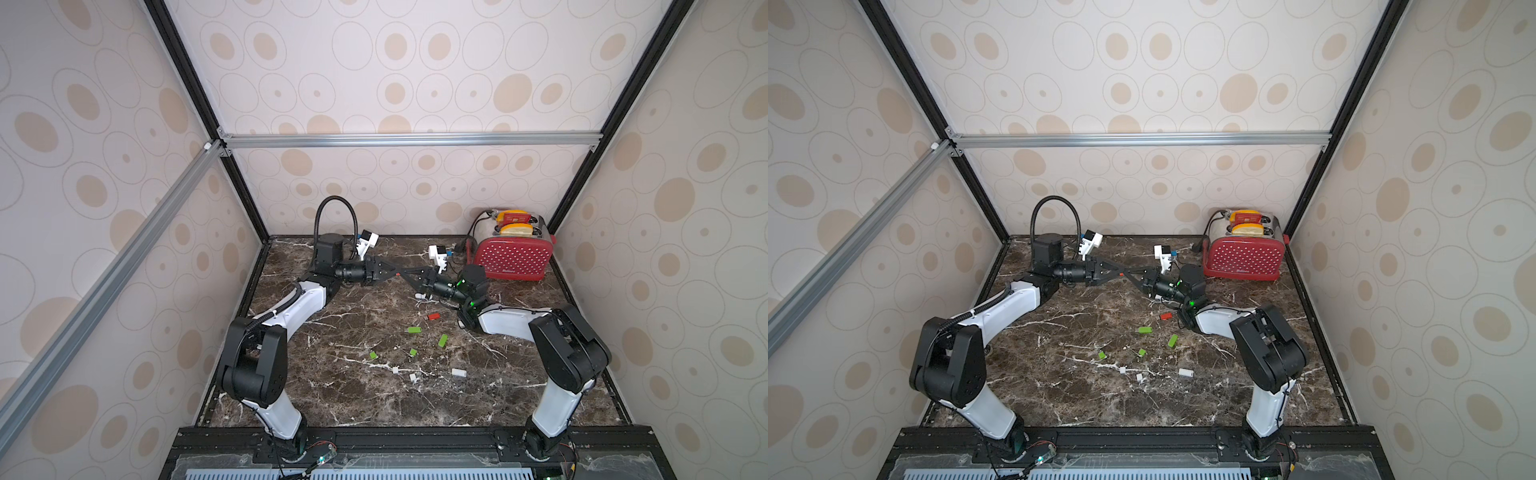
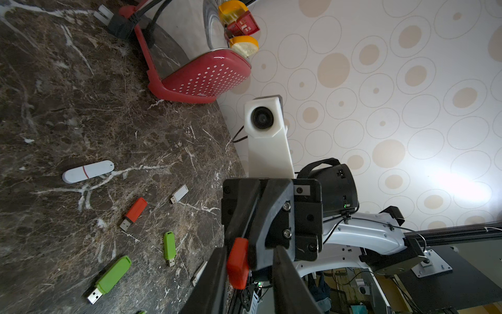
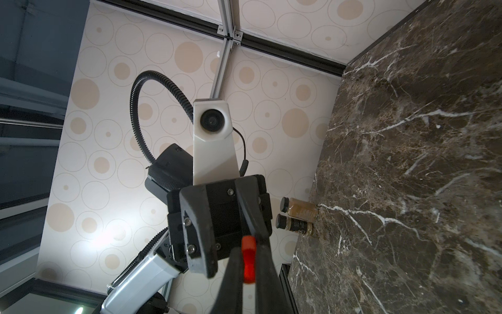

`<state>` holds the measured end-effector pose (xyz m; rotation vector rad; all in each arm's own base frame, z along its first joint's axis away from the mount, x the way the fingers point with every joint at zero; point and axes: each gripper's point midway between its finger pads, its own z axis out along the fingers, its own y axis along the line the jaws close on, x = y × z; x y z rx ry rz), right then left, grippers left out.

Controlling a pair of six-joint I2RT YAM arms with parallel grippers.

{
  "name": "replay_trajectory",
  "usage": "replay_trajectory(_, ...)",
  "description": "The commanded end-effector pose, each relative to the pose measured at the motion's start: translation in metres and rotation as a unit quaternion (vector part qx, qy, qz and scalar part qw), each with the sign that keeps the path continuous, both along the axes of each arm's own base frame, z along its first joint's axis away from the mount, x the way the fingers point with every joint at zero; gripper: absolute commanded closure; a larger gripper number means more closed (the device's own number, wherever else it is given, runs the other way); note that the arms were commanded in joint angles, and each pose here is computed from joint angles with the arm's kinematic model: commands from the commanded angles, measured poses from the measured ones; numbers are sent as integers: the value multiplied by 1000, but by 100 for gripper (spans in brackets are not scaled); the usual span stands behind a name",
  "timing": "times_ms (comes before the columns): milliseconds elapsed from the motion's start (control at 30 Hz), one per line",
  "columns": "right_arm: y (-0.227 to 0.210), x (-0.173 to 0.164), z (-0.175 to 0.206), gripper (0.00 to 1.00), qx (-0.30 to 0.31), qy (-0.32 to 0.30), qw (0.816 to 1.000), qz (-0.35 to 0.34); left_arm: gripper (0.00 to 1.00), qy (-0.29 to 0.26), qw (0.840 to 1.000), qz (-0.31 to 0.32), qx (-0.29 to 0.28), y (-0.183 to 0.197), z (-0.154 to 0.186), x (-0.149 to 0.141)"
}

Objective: Close the usb drive cover
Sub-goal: Pick up the cover from the center of the board.

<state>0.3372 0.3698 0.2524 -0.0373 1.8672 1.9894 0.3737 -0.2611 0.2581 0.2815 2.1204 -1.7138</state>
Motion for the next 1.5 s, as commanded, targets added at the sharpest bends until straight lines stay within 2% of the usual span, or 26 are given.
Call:
replay_trajectory(0,-3,5,-13,99,-5,12,1000,-10,70,-38,999,-23,-14,-4,23,-4)
replay_trajectory(100,-5,5,-12,99,-3,11,1000,-12,71,-39,999,-24,-14,-4,23,-6)
replay_trajectory(200,-5,6,-12,99,-2,12,1000,-13,62,-40,999,-23,-10,-3,21,-7)
replay_trajectory(300,-6,5,-12,99,-2,11,1000,-13,62,-41,999,-23,-9,-3,21,-7)
replay_trajectory(533,-5,6,-12,99,-2,10,1000,-12,70,-39,999,-22,-11,-4,22,-6)
replay_trajectory(800,0,2,-13,100,-2,12,1000,-4,69,-36,999,-18,-19,-5,24,-1)
replay_trajectory(900,0,2,-12,100,-1,11,1000,-5,77,-35,999,-20,-21,-6,25,-1)
replay_trajectory(1033,0,3,-12,100,-1,11,1000,-6,83,-36,999,-18,-20,-6,24,-2)
replay_trajectory(1467,7,-1,-12,98,-2,11,1000,4,90,-35,999,-13,-17,-7,22,0)
